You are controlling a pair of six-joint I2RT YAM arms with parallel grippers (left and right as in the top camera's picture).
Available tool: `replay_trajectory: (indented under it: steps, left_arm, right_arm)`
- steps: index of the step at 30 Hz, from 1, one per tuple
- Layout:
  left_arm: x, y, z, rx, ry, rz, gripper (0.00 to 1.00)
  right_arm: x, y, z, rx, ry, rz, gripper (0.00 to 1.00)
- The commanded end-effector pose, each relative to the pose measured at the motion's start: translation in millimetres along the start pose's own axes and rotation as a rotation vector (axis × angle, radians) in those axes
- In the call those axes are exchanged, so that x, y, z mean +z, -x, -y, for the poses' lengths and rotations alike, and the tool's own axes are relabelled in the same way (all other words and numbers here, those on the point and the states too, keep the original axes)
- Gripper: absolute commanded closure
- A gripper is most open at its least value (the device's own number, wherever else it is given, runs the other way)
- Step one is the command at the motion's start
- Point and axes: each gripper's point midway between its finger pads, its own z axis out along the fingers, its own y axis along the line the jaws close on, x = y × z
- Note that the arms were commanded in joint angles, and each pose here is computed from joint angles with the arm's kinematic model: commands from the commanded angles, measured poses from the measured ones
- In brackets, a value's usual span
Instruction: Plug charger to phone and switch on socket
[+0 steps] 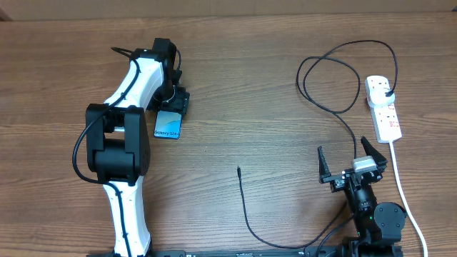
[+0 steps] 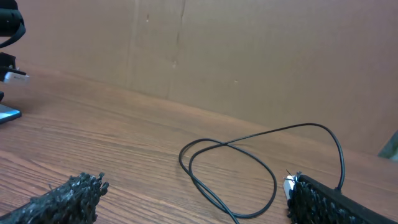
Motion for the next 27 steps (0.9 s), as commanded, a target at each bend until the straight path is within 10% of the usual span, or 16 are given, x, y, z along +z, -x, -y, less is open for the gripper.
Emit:
replay_trajectory:
  steps: [1, 27]
  left_arm:
    - [25.2, -10.2, 3.2, 0.024, 0.003, -0.065, 0.96]
    - [-28.2, 31.8, 17.7, 0.02, -0.087, 0.056, 0.96]
  right_arm:
    - [0.1, -1.7, 0.2, 0.0, -0.006, 0.003, 0.0]
    - [0.1, -1.7, 0.2, 0.0, -0.006, 0.003, 0.0]
